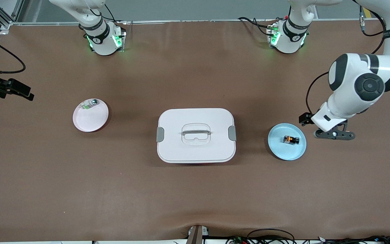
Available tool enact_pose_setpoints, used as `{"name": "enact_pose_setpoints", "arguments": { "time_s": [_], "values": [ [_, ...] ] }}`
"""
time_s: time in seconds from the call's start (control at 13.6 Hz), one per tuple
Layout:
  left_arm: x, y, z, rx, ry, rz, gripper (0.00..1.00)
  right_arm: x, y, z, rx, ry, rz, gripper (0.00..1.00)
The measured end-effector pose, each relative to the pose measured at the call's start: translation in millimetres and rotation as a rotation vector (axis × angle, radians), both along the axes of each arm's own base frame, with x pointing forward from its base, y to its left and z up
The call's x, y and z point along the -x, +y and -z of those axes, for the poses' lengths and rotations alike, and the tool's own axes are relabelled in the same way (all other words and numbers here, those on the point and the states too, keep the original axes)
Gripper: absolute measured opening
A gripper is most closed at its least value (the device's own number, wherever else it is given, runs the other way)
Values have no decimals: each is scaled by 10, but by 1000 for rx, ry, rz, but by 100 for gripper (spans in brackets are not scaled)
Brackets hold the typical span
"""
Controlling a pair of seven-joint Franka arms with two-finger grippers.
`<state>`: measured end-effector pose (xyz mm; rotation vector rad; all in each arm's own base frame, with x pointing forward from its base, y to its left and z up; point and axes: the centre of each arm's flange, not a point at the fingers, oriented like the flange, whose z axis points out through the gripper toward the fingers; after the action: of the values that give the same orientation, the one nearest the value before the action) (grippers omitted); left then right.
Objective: Transfer orange switch to right arm and place
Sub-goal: 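Move the left gripper toward the black-and-orange switch on the blue plate, then lower the left gripper and grasp the orange switch on the blue plate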
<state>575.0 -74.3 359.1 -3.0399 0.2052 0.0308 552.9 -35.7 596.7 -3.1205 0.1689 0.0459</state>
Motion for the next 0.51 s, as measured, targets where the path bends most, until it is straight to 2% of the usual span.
{"name": "enact_pose_setpoints", "arguments": {
  "time_s": [0.51],
  "values": [
    [-2,-107,666,-18,-4,67,100,0,1,2,0,-1,0,100]
  ]
}}
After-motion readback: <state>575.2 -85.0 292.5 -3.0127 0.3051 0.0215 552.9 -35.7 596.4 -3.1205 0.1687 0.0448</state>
